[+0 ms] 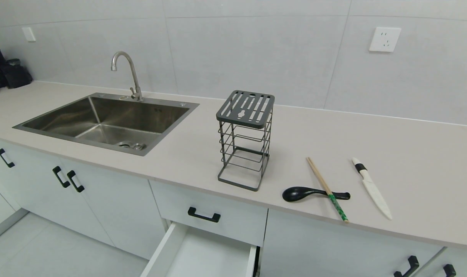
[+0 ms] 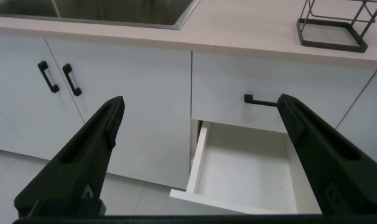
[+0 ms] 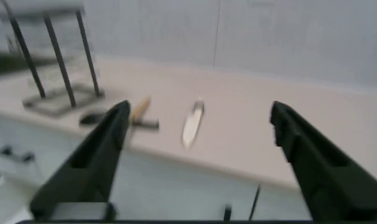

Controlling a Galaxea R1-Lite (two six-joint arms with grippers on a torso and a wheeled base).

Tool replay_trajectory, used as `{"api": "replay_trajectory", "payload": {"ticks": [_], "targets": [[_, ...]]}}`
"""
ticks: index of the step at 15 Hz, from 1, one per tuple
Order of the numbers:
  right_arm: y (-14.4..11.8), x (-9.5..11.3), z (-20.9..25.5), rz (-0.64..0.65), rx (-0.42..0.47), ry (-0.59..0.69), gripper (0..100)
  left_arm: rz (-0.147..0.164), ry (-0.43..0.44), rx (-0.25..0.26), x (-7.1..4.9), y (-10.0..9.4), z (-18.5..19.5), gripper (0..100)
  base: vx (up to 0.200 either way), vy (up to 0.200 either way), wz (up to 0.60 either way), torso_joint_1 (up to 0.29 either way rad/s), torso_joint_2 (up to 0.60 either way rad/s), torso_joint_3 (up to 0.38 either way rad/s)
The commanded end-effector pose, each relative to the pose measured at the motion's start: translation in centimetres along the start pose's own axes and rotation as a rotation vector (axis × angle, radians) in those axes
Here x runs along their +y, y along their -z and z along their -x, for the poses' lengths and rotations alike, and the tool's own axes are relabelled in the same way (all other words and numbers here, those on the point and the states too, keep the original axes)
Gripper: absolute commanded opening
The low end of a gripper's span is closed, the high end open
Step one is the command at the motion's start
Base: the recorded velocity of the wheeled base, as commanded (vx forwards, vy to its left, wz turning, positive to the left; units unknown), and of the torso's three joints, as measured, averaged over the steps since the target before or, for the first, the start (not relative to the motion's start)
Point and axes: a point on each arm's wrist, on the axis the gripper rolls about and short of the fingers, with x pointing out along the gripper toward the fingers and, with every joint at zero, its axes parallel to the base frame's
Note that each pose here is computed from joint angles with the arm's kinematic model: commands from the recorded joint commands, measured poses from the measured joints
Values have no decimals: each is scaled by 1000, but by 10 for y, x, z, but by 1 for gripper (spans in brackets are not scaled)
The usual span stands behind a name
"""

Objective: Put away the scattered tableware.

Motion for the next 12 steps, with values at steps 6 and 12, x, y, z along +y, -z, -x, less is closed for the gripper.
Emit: {"api": "replay_trajectory", "payload": {"ticks": [6, 12], "targets": [[-36, 3, -7, 44, 9, -252, 100, 0, 0, 1, 0, 0, 0, 100, 0, 0, 0, 0, 0, 0], [-104, -1, -107, 108, 220, -421, 100, -2, 2, 1, 0, 0, 0, 100, 0, 0, 0, 0, 0, 0]]}}
